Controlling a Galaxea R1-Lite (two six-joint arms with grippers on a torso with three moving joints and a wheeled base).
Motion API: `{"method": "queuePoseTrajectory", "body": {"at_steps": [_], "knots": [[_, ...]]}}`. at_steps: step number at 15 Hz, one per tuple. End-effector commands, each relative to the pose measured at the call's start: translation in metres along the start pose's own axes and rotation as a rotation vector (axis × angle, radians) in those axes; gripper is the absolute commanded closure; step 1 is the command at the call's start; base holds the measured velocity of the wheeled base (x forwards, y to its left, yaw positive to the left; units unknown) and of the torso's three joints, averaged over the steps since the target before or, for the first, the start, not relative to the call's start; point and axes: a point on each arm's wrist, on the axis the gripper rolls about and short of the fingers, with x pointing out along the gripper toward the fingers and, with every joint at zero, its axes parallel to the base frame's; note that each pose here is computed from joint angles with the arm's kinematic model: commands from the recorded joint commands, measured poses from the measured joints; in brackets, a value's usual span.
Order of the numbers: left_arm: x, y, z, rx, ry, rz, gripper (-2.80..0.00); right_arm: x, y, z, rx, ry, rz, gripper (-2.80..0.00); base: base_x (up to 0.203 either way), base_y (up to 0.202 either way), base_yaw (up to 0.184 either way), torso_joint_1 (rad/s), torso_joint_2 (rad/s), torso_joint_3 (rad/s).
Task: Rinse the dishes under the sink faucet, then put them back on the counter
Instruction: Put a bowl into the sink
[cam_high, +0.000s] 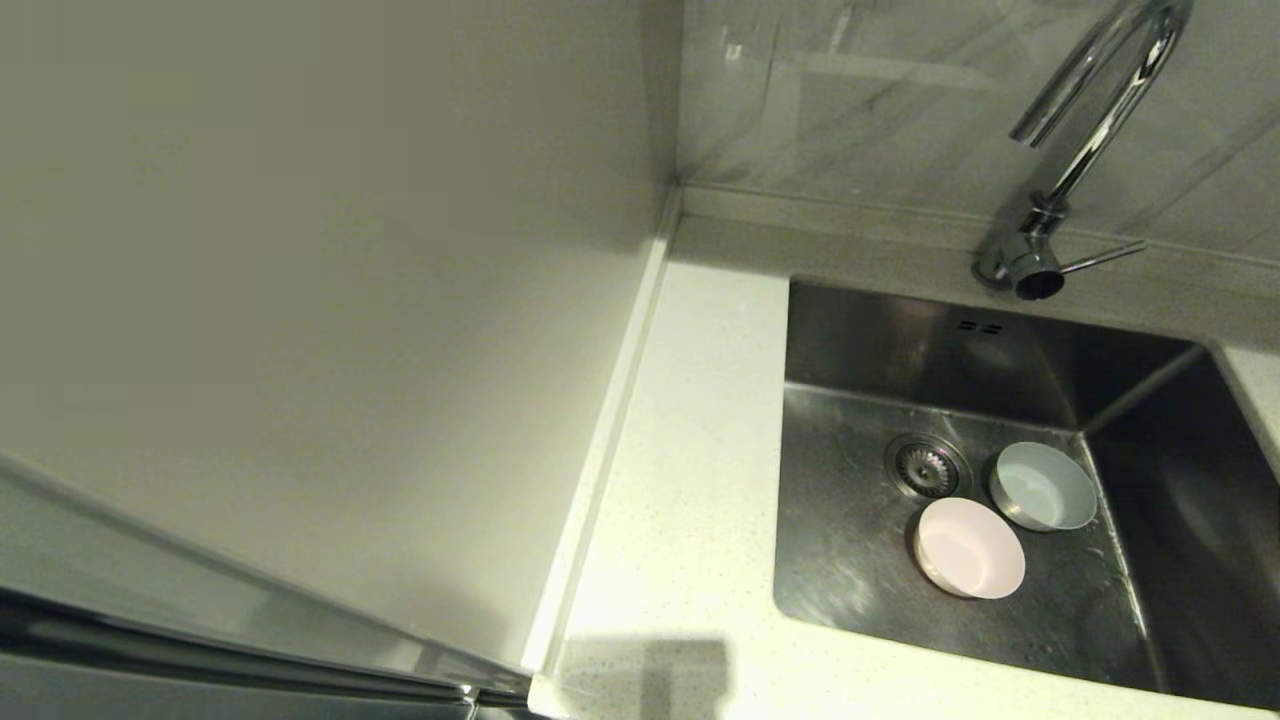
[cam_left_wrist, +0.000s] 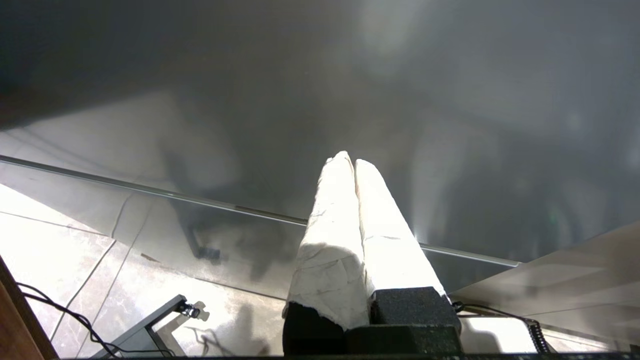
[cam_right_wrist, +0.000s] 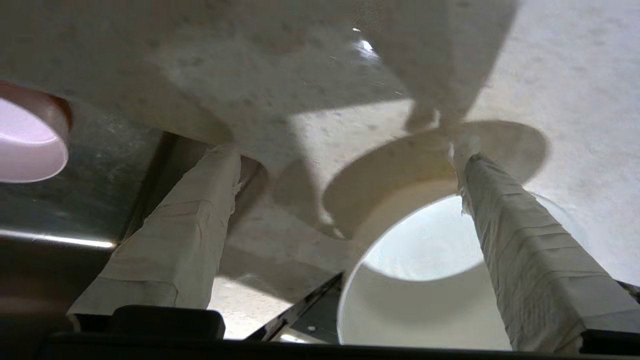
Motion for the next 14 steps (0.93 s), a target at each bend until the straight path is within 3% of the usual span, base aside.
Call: {"method": "queuePoseTrajectory", "body": {"at_steps": [1, 7, 14], "knots": [[0.000, 0.000, 0.000, 0.000, -0.003, 0.001, 0.00, 0.009, 0.005, 0.004, -0.010, 0.039, 0.025, -2.80, 0.000, 0.000, 0.000, 0.000, 0.00, 0.000], [0.000, 0.000, 0.000, -0.001, -0.003, 0.001, 0.00, -0.011, 0.034, -0.014, -0.114, -0.011, 0.139, -2.80, 0.000, 0.000, 0.000, 0.000, 0.00, 0.000], [0.000, 0.000, 0.000, -0.001, -0.005, 0.001, 0.00, -0.043, 0.036, -0.034, -0.146, -0.119, 0.159, -2.80, 0.000, 0.000, 0.000, 0.000, 0.00, 0.000]]}}
